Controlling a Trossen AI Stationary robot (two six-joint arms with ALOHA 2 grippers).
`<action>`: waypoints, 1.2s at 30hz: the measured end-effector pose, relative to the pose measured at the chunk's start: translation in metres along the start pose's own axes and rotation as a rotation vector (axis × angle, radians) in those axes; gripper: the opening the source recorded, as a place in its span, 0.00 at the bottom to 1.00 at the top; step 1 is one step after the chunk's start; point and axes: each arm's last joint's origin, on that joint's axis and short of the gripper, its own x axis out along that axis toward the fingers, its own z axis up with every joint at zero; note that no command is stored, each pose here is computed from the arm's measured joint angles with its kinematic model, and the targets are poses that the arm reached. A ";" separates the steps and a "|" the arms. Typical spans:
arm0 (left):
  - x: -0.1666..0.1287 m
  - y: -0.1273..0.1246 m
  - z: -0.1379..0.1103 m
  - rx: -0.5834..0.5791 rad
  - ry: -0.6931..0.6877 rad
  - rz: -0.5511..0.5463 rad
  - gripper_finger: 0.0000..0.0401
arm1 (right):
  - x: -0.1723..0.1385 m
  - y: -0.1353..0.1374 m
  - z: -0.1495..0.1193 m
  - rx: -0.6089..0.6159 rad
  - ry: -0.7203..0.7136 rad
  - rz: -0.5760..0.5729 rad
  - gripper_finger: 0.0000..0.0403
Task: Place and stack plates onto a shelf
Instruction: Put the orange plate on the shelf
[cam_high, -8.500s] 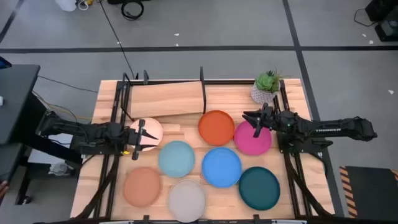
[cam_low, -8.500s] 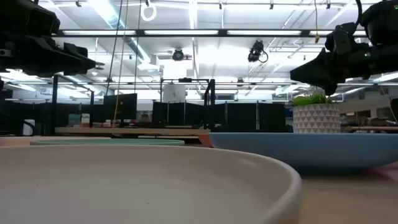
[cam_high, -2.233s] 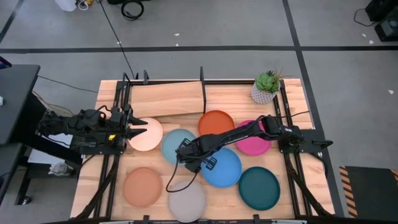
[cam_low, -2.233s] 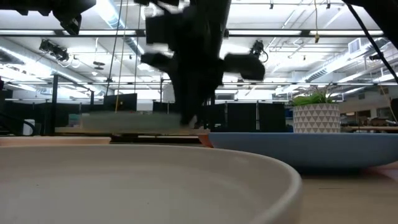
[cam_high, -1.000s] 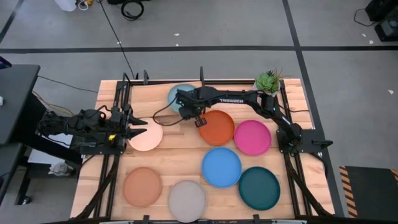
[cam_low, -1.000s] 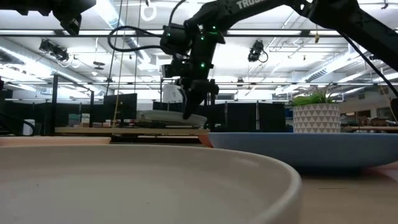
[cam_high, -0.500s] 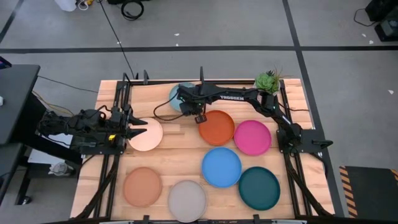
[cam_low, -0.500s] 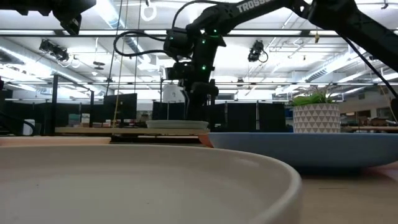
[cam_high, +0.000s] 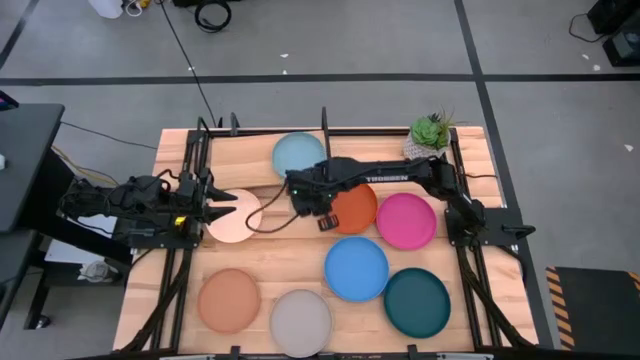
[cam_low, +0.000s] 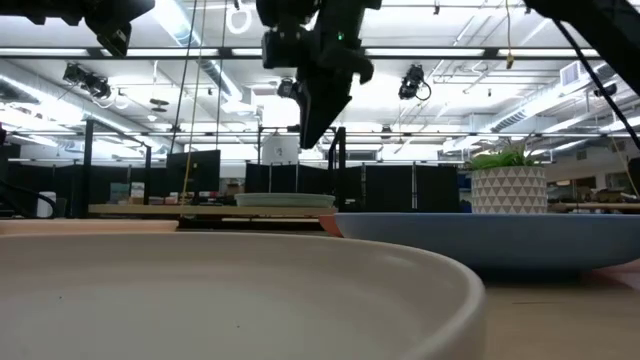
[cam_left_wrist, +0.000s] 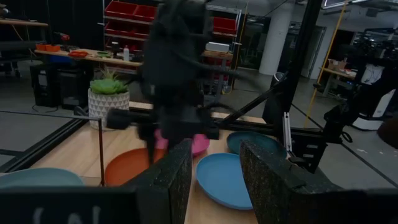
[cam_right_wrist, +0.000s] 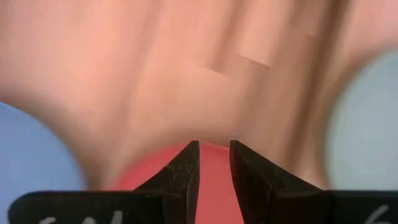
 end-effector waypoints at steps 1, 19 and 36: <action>0.000 0.000 0.000 0.000 0.000 0.000 0.35 | 0.000 0.004 0.001 0.006 -0.004 0.016 0.24; 0.000 -0.001 0.009 -0.019 -0.095 0.007 0.35 | 0.043 0.063 0.003 0.029 -0.012 0.057 0.26; 0.000 0.000 0.006 -0.011 -0.069 0.026 0.35 | 0.063 0.070 -0.023 0.313 0.176 -0.090 0.33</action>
